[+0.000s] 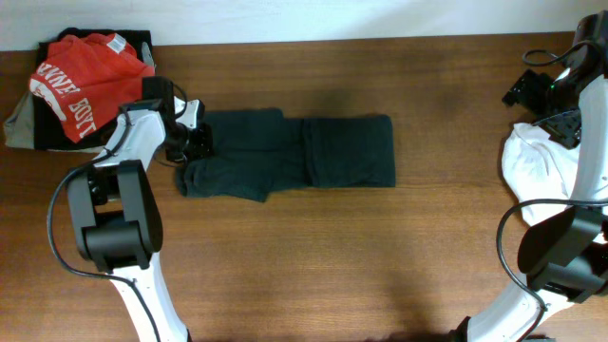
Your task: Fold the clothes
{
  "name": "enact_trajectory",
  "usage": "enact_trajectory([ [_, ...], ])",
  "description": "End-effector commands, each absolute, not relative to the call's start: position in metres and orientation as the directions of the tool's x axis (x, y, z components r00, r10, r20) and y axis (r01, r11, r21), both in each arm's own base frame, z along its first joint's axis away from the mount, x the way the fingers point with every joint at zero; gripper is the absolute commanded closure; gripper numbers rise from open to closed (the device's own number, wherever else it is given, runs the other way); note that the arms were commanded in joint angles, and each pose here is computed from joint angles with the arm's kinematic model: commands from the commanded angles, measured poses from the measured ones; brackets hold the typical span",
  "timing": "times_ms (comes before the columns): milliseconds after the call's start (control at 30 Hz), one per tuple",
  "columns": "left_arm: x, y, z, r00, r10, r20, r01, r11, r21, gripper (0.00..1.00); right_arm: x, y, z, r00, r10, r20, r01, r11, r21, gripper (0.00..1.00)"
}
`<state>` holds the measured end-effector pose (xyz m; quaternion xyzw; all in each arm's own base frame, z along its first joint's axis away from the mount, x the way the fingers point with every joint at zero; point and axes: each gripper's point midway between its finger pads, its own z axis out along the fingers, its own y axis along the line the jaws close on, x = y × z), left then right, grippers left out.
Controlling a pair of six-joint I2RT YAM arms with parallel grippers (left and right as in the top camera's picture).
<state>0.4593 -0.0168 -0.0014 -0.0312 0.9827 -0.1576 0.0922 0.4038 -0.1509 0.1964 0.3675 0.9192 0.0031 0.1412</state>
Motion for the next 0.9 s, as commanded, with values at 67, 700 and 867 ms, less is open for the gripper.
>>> enact_trajectory([
  [67, 0.439, 0.069, 0.007, -0.982, -0.189, -0.018, -0.190, 0.972, 0.141, 0.99, 0.403, -0.154, 0.199, -0.689, 0.673, -0.270, 0.675, 0.731, 0.100, 0.01],
  [700, 0.459, -0.102, 0.142, -0.987, 0.016, -0.161, 0.000, 0.995, 0.095, 0.99, 0.403, -0.154, 0.199, -0.689, 0.673, -0.270, 0.675, 0.731, 0.100, 0.01],
  [867, 0.459, -0.162, 0.131, -0.978, 0.088, -0.189, 0.082, 0.996, 0.039, 0.99, 0.403, -0.154, 0.199, -0.689, 0.673, -0.270, 0.675, 0.731, 0.100, 0.01],
])
